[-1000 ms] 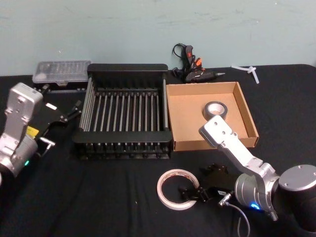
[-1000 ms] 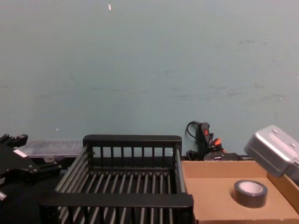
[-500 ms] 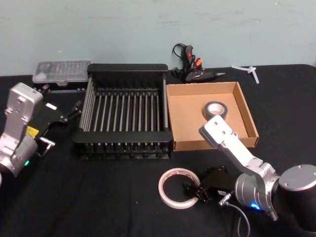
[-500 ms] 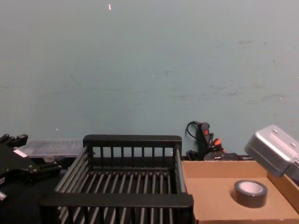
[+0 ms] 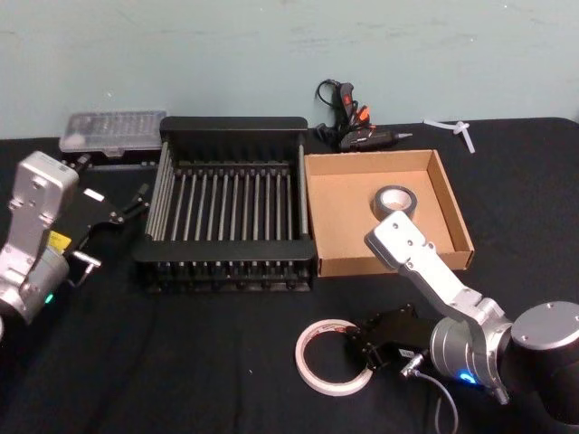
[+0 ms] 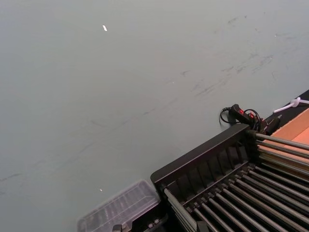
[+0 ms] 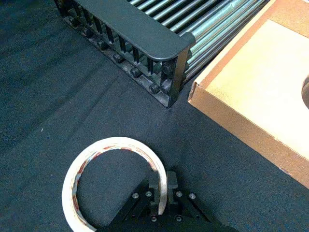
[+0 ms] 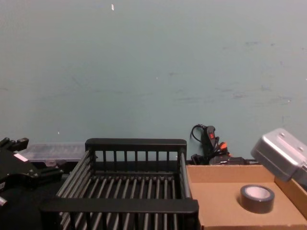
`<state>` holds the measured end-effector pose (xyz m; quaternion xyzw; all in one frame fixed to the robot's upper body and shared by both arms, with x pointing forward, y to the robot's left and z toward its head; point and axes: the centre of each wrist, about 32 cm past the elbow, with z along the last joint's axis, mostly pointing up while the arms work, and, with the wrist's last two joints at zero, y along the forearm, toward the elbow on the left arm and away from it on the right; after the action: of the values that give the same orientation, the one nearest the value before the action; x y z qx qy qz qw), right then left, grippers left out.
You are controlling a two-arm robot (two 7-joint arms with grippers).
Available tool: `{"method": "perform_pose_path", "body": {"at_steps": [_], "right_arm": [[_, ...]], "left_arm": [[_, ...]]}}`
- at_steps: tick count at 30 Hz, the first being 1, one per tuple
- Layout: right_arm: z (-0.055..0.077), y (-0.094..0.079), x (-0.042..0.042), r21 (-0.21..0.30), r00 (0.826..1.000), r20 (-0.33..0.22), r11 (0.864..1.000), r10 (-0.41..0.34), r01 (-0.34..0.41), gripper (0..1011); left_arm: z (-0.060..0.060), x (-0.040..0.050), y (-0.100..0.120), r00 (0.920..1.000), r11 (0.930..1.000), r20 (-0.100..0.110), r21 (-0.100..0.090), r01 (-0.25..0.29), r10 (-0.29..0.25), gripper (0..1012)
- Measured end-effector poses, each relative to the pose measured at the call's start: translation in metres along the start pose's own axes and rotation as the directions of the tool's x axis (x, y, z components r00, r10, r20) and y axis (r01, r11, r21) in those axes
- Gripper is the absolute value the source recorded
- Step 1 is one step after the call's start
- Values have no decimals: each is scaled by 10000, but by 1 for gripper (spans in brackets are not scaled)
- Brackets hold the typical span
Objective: Pick up the white tape and place it into the black box , Pick up the silver tape and place it into the brown box.
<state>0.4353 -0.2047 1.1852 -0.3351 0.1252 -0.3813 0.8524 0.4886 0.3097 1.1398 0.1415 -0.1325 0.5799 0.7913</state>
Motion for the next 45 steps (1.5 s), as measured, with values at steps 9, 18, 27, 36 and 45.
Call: {"method": "perform_pose_path", "body": {"at_steps": [9, 18, 27, 36, 45], "right_arm": [[0, 0, 0, 0, 10000, 0, 10000, 0, 0, 95], [-1, -28, 20, 308, 9998, -104, 9994, 164, -161, 95], [61, -113, 64, 939, 9998, 24, 9954, 175, -176, 95], [157, -246, 102, 1715, 9998, 208, 9852, -2, -34, 96], [256, -369, 136, 2404, 9987, 351, 9703, -364, 269, 95]], "left_arm": [[0, 0, 0, 10000, 10000, -1, 0, 0, 0, 1001], [0, 0, 0, 10000, 10000, 0, 0, 0, 0, 1001], [0, 0, 0, 10000, 10000, -1, 0, -1, 1, 1001], [0, 0, 0, 10000, 10000, 0, 0, 0, 0, 1001], [0, 0, 0, 10000, 10000, 0, 0, 0, 0, 1001]]}}
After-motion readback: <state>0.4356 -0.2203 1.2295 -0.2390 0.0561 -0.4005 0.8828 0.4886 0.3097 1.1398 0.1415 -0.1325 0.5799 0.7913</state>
